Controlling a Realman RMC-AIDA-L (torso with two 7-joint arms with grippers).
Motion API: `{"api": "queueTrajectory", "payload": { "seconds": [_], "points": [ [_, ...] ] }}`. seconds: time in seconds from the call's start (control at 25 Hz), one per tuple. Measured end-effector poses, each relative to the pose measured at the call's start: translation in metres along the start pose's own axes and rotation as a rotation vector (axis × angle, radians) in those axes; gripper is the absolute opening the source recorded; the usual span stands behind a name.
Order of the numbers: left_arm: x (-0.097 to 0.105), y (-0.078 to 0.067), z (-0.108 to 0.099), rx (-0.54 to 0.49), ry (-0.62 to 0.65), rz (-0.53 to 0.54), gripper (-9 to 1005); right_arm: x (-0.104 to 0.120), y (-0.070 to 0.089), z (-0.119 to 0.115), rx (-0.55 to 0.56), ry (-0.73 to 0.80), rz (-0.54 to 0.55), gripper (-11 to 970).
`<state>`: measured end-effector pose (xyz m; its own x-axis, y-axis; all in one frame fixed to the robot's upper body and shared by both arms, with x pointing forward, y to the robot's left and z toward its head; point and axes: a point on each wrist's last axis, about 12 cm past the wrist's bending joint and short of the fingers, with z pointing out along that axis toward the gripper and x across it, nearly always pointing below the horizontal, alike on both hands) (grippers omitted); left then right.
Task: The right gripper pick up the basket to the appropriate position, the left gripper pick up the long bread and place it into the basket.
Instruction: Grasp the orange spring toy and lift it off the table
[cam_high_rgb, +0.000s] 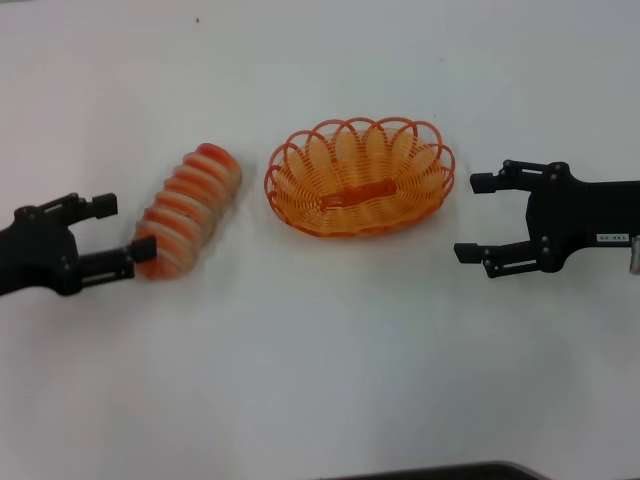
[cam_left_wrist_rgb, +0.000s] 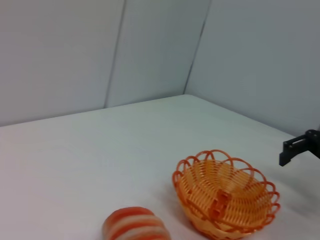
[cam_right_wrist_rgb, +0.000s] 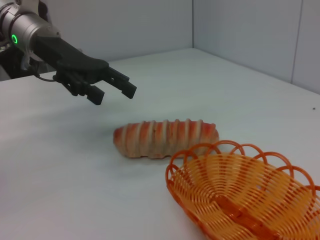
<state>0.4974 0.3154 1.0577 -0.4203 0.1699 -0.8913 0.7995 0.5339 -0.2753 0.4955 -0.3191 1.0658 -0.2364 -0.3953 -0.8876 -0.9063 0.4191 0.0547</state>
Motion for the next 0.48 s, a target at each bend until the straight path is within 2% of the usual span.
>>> {"api": "queueTrajectory", "payload": {
  "seconds": [0.16,0.2,0.24,0.36,0.4,0.48],
  "points": [
    [-0.019,0.015,0.0,-0.055,0.011,-0.154,872,0.0,-0.001,-0.002,0.014,-0.008,0.017,954],
    [-0.033,0.023,-0.002,-0.068,0.027,-0.223,872,0.0,-0.002,-0.002,0.017,-0.009,0.024,953],
    [-0.033,0.023,-0.002,-0.068,0.027,-0.223,872,0.0,-0.002,-0.002,0.017,-0.009,0.031,953],
    [-0.055,0.031,-0.006,-0.074,0.099,-0.319,872,-0.001,-0.003,-0.003,0.018,-0.006,0.044,953],
    [-0.055,0.031,-0.006,-0.074,0.099,-0.319,872,-0.002,-0.003,-0.003,0.019,-0.007,0.045,953],
    [-0.081,0.038,0.001,-0.084,0.238,-0.387,873,-0.002,-0.004,-0.003,0.022,-0.007,0.045,953]
  ]
}}
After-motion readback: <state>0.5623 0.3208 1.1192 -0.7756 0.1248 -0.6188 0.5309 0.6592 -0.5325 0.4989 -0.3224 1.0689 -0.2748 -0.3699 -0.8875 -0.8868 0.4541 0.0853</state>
